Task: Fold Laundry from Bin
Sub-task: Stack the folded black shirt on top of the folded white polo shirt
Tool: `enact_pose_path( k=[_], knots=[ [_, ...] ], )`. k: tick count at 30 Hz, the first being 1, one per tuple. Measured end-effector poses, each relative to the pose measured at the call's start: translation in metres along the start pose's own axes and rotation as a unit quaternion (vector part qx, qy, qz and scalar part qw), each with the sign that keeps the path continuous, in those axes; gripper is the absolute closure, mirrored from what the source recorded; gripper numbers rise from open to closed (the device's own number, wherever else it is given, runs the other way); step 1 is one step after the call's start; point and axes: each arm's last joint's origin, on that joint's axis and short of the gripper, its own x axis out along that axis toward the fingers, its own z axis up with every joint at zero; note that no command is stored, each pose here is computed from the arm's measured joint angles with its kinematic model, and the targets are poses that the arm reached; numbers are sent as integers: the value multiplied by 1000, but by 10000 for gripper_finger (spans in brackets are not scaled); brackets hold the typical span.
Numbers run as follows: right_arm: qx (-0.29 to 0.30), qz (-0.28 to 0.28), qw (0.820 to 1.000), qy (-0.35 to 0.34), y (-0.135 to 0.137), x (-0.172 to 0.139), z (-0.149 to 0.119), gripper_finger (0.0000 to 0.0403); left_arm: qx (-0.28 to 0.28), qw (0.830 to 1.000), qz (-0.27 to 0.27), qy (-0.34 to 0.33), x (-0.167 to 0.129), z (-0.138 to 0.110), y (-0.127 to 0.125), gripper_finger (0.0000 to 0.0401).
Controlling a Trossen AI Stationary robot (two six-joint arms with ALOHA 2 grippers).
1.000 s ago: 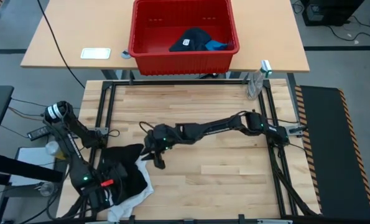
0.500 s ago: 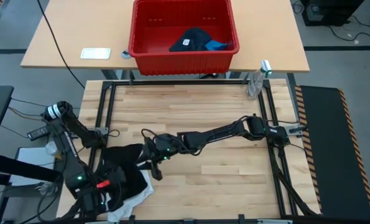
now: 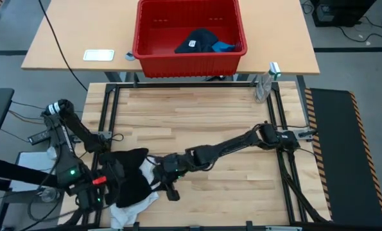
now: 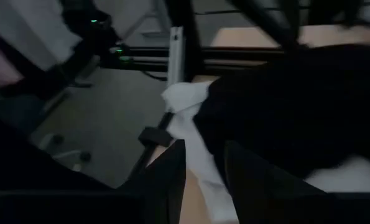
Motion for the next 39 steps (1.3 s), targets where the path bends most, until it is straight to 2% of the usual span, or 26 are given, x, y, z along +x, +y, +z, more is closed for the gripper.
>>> enact_pose_path(
  k=[5,9,13,18,21,26,30,35,37,39],
  knots=[
    [-29,-76,996,25,12,-44,24,287,16,999,-46,-6,2,7,22,275],
    [-35,-141,989,39,13,-77,28,287,47,996,-56,52,12,18,43,283],
    [-1,-164,986,40,8,-95,9,287,53,995,-46,65,28,23,64,284],
    [62,-165,984,13,4,-104,-29,287,21,997,-15,66,51,23,86,285],
    [97,-162,982,-4,5,-108,-44,287,13,997,-34,71,66,20,89,285],
    [112,-175,978,-21,7,-113,-49,287,0,995,-1,95,87,9,98,285],
    [115,-175,977,-30,10,-116,-46,287,-7,997,-8,78,79,15,101,285],
    [130,-168,975,-58,17,-134,-31,287,16,994,-94,56,45,39,94,285],
    [130,-166,975,-74,19,-147,-22,287,19,992,-119,33,29,51,92,285],
    [119,-165,976,-84,21,-161,-15,287,19,993,-114,-17,13,63,93,285]
  ],
)
